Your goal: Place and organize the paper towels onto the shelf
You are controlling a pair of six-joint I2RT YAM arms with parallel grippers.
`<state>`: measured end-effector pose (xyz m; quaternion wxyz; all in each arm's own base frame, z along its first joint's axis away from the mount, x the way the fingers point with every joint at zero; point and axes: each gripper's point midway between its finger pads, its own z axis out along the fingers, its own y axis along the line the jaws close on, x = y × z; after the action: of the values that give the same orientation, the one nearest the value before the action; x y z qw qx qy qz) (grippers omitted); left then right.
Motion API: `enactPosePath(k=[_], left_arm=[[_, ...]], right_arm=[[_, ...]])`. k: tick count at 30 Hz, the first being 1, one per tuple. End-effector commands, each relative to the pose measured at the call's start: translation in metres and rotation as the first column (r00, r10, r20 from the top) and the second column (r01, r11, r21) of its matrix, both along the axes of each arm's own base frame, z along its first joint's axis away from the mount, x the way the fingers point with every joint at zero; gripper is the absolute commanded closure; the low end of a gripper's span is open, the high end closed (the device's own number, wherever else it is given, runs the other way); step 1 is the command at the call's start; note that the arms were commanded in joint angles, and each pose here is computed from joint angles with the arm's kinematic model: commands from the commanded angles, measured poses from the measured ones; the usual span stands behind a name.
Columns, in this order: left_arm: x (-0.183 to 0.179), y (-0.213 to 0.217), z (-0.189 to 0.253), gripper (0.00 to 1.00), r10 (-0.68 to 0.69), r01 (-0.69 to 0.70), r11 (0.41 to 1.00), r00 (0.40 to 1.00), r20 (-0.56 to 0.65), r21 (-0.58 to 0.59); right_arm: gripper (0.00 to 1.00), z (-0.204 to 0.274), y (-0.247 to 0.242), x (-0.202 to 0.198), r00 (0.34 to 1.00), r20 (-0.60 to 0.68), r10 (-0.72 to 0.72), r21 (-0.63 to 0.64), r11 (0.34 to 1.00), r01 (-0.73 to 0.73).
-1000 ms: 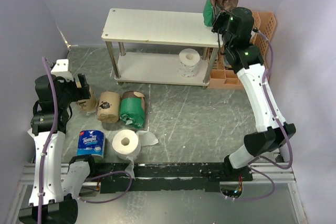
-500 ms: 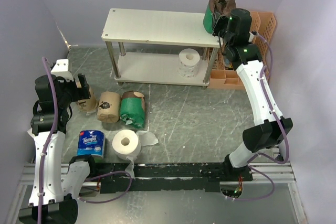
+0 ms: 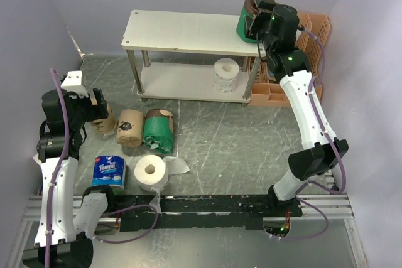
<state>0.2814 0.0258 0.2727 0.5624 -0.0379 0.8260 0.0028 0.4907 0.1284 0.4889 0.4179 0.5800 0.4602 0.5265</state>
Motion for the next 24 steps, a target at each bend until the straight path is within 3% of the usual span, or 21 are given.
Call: enactPosePath(k=[1,5,7,9,10,12,15,18,20,22,24], left_arm=[[0.002,-0.003,0.014,0.06,-0.010,0.011,1.000,0.999,0.043,-0.007],[0.002,-0.003,0.014,0.06,-0.010,0.010,1.000,0.999,0.042,-0.005],[0.002,-0.003,0.014,0.06,-0.011,0.012,1.000,0.999,0.042,-0.007],[0.002,-0.004,0.014,0.06,-0.014,0.014,1.000,0.999,0.039,-0.012],[0.003,-0.005,0.014,0.06,-0.017,0.017,1.000,0.999,0.036,-0.016],[0.002,-0.007,0.018,0.07,-0.025,0.026,1.000,0.999,0.041,-0.014],[0.001,-0.008,0.019,0.06,-0.035,0.035,0.999,0.999,0.039,-0.009],[0.001,-0.007,0.017,0.06,-0.037,0.037,0.999,0.999,0.037,0.005],[0.001,-0.004,0.018,0.06,-0.018,0.018,1.000,0.999,0.037,0.012],[0.002,-0.005,0.017,0.06,-0.024,0.024,1.000,0.999,0.033,0.009],[0.002,-0.008,0.015,0.06,-0.043,0.043,0.999,0.999,0.029,-0.003]], right_arm=[[0.22,0.038,0.013,-0.006,0.992,0.125,0.014,-0.058,0.998,-0.006],[0.00,0.046,0.022,-0.008,0.985,0.166,0.045,-0.105,0.994,-0.028],[0.00,0.053,0.028,-0.016,0.979,0.200,0.038,-0.199,0.980,0.002],[0.00,0.073,0.051,-0.038,0.957,0.286,0.053,-0.381,0.922,0.063],[0.00,0.081,0.071,-0.054,0.940,0.326,0.096,-0.517,0.851,0.092],[0.00,0.080,0.139,-0.099,0.867,0.360,0.343,-0.790,0.607,0.087],[0.00,-0.009,0.199,-0.145,0.774,0.123,0.621,-0.963,0.264,-0.058],[0.00,-0.146,0.200,-0.175,0.742,-0.265,0.616,-0.958,-0.080,-0.276],[0.00,-0.231,0.180,-0.204,0.726,-0.465,0.506,-0.885,-0.291,-0.364],[0.01,-0.281,0.170,-0.233,0.708,-0.546,0.447,-0.828,-0.414,-0.378],[0.02,-0.306,0.178,-0.266,0.658,-0.568,0.494,-0.808,-0.485,-0.334]])
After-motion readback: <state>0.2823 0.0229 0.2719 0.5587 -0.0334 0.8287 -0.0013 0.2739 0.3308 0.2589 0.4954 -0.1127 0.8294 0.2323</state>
